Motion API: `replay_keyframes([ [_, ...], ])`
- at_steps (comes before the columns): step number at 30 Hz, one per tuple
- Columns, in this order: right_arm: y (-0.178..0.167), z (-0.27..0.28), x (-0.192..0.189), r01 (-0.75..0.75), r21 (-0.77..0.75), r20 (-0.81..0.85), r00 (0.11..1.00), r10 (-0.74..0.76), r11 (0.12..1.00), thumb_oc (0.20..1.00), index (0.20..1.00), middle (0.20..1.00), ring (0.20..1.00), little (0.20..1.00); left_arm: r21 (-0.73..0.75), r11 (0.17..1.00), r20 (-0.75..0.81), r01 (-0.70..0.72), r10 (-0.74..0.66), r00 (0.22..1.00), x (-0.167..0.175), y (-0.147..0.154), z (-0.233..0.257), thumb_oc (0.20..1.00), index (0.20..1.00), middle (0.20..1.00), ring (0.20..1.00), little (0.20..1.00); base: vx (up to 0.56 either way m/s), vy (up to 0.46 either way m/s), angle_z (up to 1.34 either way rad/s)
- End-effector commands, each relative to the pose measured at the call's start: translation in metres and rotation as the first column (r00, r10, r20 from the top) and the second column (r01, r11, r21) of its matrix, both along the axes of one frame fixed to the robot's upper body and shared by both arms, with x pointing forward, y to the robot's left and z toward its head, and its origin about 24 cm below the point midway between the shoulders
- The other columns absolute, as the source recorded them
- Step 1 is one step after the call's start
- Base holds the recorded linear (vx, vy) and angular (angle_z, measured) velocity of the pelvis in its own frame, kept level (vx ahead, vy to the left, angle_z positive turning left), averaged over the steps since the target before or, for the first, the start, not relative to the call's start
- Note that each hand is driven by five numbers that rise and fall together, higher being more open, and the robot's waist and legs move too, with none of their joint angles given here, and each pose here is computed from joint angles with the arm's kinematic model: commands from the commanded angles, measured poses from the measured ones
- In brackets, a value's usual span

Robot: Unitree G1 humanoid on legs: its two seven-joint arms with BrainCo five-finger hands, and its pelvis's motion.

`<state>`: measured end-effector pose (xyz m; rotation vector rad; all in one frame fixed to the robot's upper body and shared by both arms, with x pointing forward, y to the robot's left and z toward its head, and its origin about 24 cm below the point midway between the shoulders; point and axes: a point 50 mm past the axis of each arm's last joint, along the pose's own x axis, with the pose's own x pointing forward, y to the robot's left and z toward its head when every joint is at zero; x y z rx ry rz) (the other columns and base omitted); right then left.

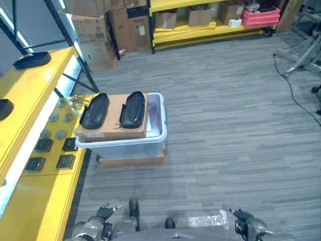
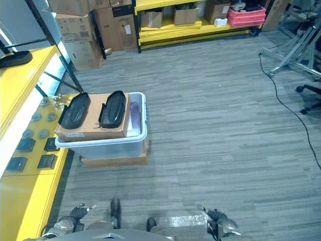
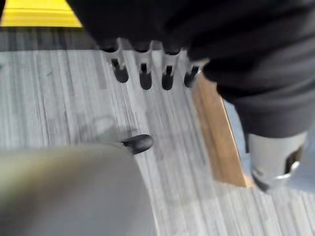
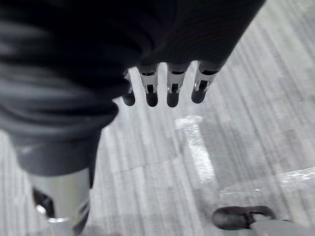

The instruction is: Move parts from the plastic box to the shelf.

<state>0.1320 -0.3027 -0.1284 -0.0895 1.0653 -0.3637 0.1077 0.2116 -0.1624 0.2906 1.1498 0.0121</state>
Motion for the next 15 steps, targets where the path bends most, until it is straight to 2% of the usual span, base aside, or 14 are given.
replay_keyframes([
  [1, -0.008, 0.0, -0.011, 0.105, 0.03, 0.029, 0.994, -0.106, 0.994, 1.0, 1.0, 1.0, 1.0, 1.0, 0.041, 0.997, -0.058, 0.058, -0.056, 0.997, -0.006, 0.001, -0.002, 1.0, 1.0, 1.0, 1.0, 1.0, 0.29, 0.134, -0.38],
  [6, 0.005, 0.002, 0.006, 0.036, 0.03, 0.087, 0.995, -0.039, 0.999, 1.0, 1.0, 1.0, 1.0, 1.0, 0.057, 0.996, -0.083, 0.074, -0.069, 0.994, -0.012, 0.007, -0.003, 1.0, 1.0, 1.0, 1.0, 1.0, 0.3, 0.171, -0.36],
  [7, 0.01, 0.003, 0.013, 0.017, 0.026, 0.116, 0.993, -0.02, 1.0, 1.0, 1.0, 1.0, 1.0, 1.0, 0.071, 0.994, -0.061, 0.084, -0.08, 0.995, -0.005, 0.01, 0.0, 1.0, 1.0, 1.0, 1.0, 1.0, 0.17, 0.184, 0.28],
  [8, 0.021, 0.008, 0.032, -0.009, 0.005, 0.188, 0.982, 0.008, 1.0, 1.0, 1.0, 1.0, 1.0, 1.0, 0.123, 0.988, 0.021, 0.096, -0.099, 0.995, 0.022, 0.019, 0.01, 1.0, 1.0, 1.0, 1.0, 1.0, 0.16, 0.147, 0.34],
  [10, 0.033, 0.021, 0.056, -0.068, -0.023, 0.286, 0.956, 0.072, 0.997, 1.0, 1.0, 1.0, 1.0, 1.0, 0.155, 0.985, 0.111, 0.073, -0.091, 0.99, 0.049, 0.026, 0.022, 1.0, 1.0, 1.0, 1.0, 1.0, 0.16, 0.043, 0.43],
  [12, 0.036, 0.029, 0.066, -0.105, -0.057, 0.338, 0.934, 0.118, 0.993, 1.0, 1.0, 1.0, 1.0, 1.0, 0.162, 0.985, 0.153, 0.056, -0.081, 0.985, 0.059, 0.027, 0.027, 1.0, 1.0, 1.0, 1.0, 1.0, 0.12, -0.034, 0.5],
  [13, 0.044, 0.061, 0.089, -0.193, -0.155, 0.487, 0.838, 0.245, 0.969, 1.0, 1.0, 1.0, 1.0, 1.0, 0.164, 0.986, 0.257, 0.017, -0.059, 0.965, 0.081, 0.028, 0.039, 1.0, 1.0, 1.0, 1.0, 1.0, 0.1, -0.053, 0.36],
  [15, 0.046, 0.067, 0.087, -0.197, -0.17, 0.518, 0.816, 0.257, 0.966, 1.0, 1.0, 1.0, 1.0, 1.0, 0.164, 0.986, 0.28, 0.017, -0.063, 0.958, 0.086, 0.026, 0.042, 1.0, 1.0, 1.0, 1.0, 1.0, 0.09, -0.065, 0.64],
])
